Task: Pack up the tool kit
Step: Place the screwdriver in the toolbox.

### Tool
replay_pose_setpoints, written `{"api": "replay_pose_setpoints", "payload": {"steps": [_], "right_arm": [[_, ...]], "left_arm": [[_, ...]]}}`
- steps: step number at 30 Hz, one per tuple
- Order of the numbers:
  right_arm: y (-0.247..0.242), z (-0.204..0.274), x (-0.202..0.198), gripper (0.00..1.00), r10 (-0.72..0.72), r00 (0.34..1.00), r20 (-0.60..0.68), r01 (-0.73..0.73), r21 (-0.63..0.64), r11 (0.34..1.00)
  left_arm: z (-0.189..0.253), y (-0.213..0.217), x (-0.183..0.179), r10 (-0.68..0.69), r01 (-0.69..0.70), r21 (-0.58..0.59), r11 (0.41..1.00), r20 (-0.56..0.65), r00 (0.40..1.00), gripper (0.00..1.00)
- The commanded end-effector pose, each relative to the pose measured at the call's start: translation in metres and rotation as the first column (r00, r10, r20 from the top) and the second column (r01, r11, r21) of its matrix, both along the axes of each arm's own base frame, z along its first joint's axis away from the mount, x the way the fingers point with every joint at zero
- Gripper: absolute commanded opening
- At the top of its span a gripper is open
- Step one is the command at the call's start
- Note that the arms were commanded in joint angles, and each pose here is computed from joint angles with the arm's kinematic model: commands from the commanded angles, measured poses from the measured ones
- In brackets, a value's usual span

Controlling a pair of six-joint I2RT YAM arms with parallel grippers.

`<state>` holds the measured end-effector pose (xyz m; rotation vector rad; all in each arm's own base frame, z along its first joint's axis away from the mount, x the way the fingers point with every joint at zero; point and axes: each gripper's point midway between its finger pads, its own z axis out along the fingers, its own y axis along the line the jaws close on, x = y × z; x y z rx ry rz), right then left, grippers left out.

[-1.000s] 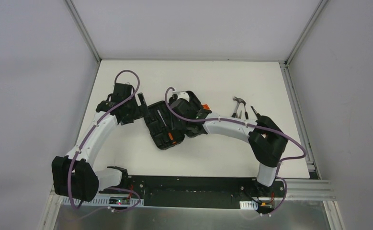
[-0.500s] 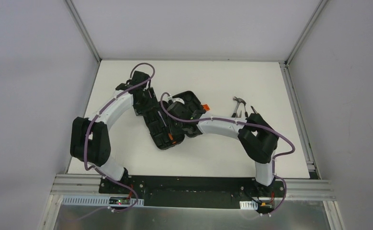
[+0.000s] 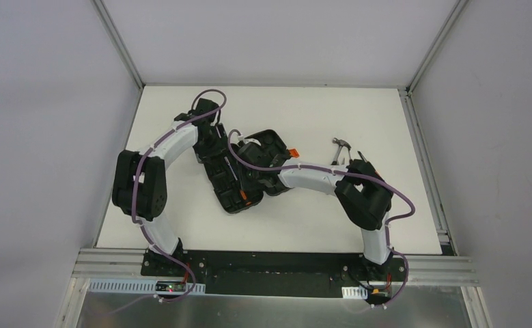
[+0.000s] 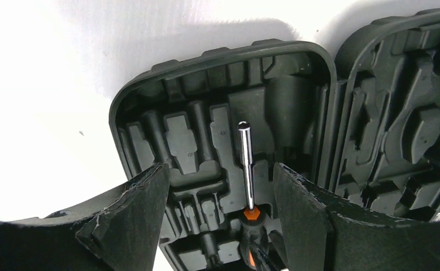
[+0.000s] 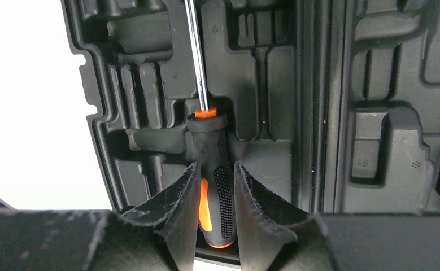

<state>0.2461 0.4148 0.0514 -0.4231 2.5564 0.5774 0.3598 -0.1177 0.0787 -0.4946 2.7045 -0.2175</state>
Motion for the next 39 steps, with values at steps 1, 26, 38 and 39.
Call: {"api": "replay_pose_setpoints", "payload": {"steps": [1, 26, 38, 39], "right_arm": [[0.006, -0.002, -0.001, 0.29, 0.012, 1.000, -0.027, -0.012, -0.002, 1.000], [0.001, -0.019, 0.027, 0.19, -0.029, 0.999, -0.015, 0.029, -0.061, 0.998], [-0.011, -0.042, 0.015, 0.17, -0.042, 0.996, -0.079, 0.032, -0.120, 0.992], [-0.011, -0.043, 0.015, 0.17, -0.044, 0.996, -0.083, 0.033, -0.122, 0.992]], "left_arm": [[-0.006, -0.010, -0.004, 0.018, -0.020, -0.039, 0.999, -0.039, 0.999, 0.68], [-0.009, -0.017, -0.020, 0.033, -0.034, -0.073, 0.997, -0.023, 0.999, 0.44], [0.000, -0.022, 0.015, 0.019, -0.018, -0.051, 0.999, 0.015, 1.000, 0.15], [0.000, -0.022, 0.018, 0.019, -0.018, -0.047, 0.999, 0.018, 1.000, 0.15]]}}
